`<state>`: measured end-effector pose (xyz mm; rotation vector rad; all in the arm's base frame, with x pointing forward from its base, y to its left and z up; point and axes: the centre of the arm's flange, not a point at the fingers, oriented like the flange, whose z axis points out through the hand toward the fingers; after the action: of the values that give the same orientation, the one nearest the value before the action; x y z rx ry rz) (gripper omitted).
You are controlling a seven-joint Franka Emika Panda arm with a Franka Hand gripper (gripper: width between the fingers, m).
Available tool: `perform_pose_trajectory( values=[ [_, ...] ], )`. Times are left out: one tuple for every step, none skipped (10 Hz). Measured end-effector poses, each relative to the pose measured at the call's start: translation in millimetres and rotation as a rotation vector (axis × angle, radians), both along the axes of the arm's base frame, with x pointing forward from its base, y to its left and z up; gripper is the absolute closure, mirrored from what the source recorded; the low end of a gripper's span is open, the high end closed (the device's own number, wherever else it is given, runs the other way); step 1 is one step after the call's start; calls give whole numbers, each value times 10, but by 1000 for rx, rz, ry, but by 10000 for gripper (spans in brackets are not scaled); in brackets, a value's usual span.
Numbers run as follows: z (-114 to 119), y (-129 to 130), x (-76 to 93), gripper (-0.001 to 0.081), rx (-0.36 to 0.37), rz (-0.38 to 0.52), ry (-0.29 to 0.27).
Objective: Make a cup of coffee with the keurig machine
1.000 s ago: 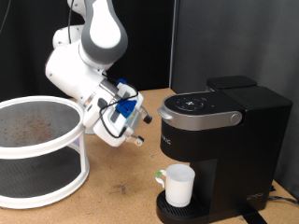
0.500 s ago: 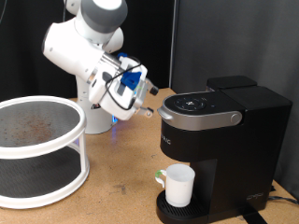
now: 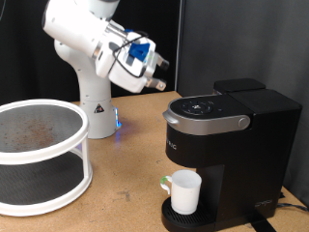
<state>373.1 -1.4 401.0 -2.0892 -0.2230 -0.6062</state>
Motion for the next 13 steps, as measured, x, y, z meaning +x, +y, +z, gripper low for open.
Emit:
perform_pose_trajectory(
  values=[
    [143, 18, -5, -1, 2, -2, -7],
    [288, 34, -9, -1, 4, -6, -14],
    [437, 47, -15, -1, 17, -15, -25],
    [518, 48, -48, -1, 31, -21, -31],
    [503, 50, -50, -1, 29, -20, -28],
    [528, 55, -24, -1, 27, -46, -52],
    [617, 110, 20, -1, 8, -69, -86],
    [743, 191, 72, -1, -31, -83, -127],
    [851, 274, 121, -1, -100, -81, -164],
    [945, 371, 170, -1, -194, -60, -169],
    [1035, 471, 228, -1, -310, -26, -135],
    [1114, 571, 293, -1, -423, 6, -74],
    [1169, 669, 352, -1, -505, 65, 9]
  ],
)
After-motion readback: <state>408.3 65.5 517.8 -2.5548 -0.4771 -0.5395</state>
